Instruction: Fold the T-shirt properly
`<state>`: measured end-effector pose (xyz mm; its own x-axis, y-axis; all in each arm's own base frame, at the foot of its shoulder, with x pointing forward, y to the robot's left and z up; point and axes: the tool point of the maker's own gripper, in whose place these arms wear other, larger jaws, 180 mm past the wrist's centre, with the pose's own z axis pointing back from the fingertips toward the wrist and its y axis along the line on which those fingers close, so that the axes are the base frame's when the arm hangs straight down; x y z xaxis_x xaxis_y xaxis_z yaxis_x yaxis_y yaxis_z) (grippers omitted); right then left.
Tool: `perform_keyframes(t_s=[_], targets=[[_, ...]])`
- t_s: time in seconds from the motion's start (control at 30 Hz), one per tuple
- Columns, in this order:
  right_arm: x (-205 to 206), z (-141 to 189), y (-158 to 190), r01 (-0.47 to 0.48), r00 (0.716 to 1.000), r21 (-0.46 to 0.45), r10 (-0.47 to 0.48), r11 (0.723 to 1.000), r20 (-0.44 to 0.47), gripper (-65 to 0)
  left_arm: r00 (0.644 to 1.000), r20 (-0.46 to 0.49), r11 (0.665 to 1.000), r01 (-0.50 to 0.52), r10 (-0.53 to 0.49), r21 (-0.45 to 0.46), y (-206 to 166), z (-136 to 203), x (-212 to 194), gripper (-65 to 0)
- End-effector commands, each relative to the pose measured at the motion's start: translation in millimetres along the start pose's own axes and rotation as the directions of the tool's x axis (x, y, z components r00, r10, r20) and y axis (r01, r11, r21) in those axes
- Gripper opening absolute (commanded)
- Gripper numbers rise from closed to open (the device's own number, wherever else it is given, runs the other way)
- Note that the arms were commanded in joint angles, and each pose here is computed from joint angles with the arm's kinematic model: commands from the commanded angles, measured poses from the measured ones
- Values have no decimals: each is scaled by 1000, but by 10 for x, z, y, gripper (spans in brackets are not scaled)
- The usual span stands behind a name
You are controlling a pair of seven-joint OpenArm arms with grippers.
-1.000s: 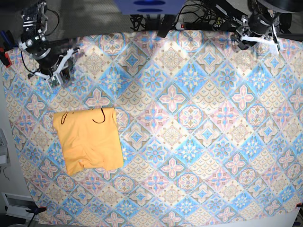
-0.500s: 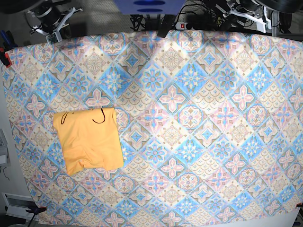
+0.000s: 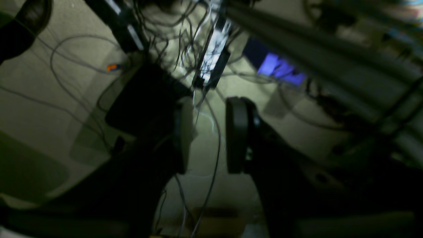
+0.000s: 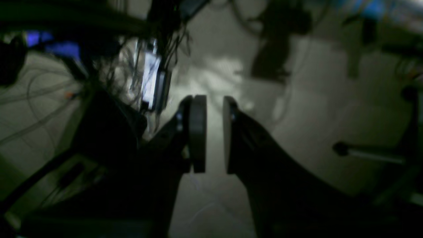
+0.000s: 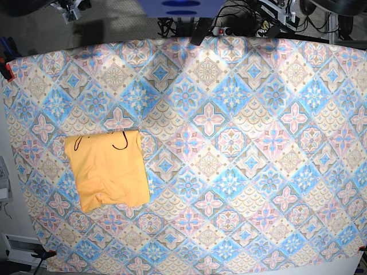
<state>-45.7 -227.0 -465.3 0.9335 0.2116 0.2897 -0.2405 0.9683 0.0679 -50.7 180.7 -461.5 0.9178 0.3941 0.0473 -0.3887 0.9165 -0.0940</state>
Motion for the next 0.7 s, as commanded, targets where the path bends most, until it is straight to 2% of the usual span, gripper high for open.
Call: perform_keyframes(t_s=[0.0, 0.1, 0.2, 0.33, 0.47, 0.67], targets=[[-86, 15, 38, 6, 1000, 15, -6, 1000, -13, -565, 1000, 4, 1000, 10, -10, 18, 53, -14, 15, -496], [-344, -71, 171, 32, 997, 55, -28, 998, -78, -565, 999, -41, 999, 29, -28, 20, 23, -169, -94, -498], [-249, -305, 220, 40, 997, 81, -34, 996, -68, -565, 996, -69, 998, 52, -49, 32, 15, -309, -130, -520], [-379, -541, 195, 80, 991, 86, -70, 993, -118, -565, 992, -112, 998, 62, -59, 20, -67, -560, -154, -523], [-439, -692, 118, 112, 984, 73, -101, 991, -145, -565, 990, -108, 996, 93, -92, 0, -177, -734, -188, -527], [-564, -734, 111, 154, 982, 66, -145, 986, -121, -565, 978, -147, 988, 153, -151, 2, -171, -971, -394, -527]])
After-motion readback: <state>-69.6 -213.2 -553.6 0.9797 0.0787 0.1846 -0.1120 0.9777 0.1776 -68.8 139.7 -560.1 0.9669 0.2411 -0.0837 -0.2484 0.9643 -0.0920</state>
